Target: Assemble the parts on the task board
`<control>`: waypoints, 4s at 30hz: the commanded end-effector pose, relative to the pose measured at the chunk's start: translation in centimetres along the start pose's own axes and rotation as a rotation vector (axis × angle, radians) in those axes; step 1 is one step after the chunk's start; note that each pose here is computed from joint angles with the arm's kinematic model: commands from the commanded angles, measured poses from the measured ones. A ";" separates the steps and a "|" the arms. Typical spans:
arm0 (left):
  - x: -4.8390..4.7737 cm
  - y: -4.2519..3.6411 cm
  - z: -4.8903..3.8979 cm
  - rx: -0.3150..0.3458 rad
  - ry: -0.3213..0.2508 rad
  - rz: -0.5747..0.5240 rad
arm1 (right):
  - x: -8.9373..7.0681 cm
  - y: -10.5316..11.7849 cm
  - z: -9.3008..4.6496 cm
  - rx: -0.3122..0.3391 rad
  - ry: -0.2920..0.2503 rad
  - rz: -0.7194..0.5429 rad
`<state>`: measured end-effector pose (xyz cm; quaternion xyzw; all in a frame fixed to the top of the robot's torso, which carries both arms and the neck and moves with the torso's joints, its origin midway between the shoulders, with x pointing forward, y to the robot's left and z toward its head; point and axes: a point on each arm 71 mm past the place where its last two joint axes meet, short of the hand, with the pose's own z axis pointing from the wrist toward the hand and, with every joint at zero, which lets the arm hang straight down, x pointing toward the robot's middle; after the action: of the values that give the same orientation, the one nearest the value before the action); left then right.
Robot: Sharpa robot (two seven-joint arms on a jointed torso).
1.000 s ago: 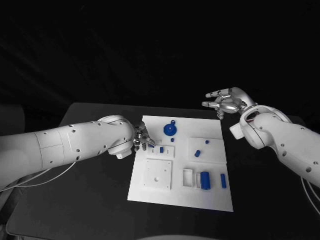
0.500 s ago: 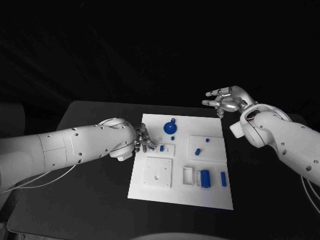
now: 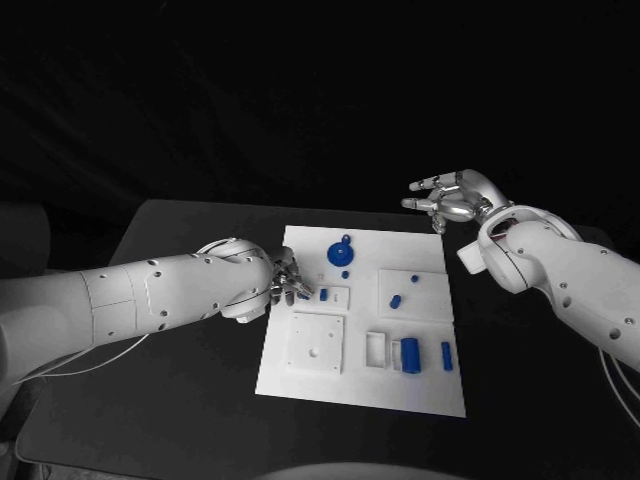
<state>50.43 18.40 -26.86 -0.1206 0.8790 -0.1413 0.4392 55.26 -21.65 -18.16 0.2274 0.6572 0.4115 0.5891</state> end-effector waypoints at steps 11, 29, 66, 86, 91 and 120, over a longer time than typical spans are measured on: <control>0.06 -0.23 0.13 0.021 -0.034 0.049 | 0.2 0.1 0.0 -0.011 0.018 -0.004; 0.10 -0.06 0.22 0.008 -0.020 0.057 | 0.1 0.0 0.0 -0.008 0.018 -0.006; 1.06 -0.57 0.52 0.006 0.005 0.099 | 0.1 -0.1 -0.1 -0.007 0.017 -0.007; 1.06 -0.50 0.34 0.007 -0.024 0.085 | 0.1 -0.2 -0.2 -0.003 0.018 -0.007; 1.03 -0.39 0.29 0.004 -0.030 0.081 | 0.2 -0.3 -0.2 -0.003 0.018 -0.007; 0.94 -0.14 0.64 -0.007 -0.013 0.075 | 0.2 -0.3 -0.2 -0.001 0.019 -0.008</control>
<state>50.66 18.00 -27.39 -0.0931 0.8731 -0.1216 0.4628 55.13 -21.93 -18.50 0.2280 0.6604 0.4089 0.5871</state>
